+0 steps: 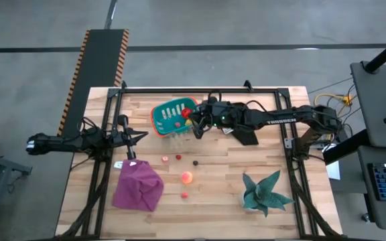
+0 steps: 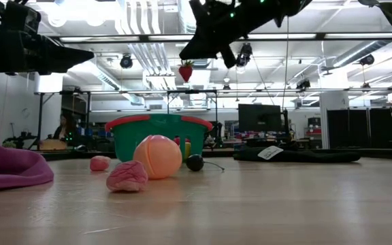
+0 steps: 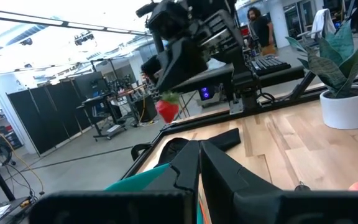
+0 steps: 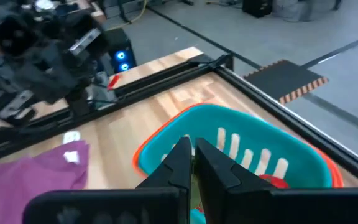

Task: Pick and placing Produce into tupperware
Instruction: Put the red strawberry into the basket

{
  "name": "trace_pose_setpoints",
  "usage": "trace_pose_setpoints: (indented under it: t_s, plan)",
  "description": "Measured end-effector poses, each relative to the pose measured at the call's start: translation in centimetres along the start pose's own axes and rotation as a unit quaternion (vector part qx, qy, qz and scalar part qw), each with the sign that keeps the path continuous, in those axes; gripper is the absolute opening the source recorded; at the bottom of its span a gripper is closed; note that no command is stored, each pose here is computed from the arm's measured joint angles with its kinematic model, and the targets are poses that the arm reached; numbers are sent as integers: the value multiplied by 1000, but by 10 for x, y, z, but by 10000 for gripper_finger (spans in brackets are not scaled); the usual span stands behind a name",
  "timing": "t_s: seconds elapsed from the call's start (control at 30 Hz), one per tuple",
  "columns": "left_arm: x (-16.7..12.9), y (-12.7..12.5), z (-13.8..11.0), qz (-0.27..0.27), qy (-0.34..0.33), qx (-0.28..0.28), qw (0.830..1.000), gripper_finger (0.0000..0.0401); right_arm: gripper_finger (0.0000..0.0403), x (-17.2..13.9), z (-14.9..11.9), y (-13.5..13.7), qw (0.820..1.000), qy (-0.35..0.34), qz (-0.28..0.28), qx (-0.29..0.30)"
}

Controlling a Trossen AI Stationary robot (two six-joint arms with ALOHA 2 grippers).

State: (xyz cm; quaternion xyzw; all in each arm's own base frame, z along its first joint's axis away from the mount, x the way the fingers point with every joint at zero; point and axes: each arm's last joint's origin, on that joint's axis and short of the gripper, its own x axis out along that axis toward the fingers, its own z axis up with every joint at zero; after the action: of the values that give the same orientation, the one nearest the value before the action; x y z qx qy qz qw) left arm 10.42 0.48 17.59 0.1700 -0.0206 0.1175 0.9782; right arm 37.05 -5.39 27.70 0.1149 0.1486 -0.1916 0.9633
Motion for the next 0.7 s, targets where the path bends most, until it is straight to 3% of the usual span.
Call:
trace_pose_setpoints:
  t_s: [0.47, 0.7]
  plan:
    - [0, 1, 0, 11, 5, 1, 1000, 2, 8, 63, -1, -32, 999, -5, -43, -10]
    - [0, 1, 0, 11, 5, 0, 1000, 2, 8, 99, -3, -46, 997, 40, -69, -23]
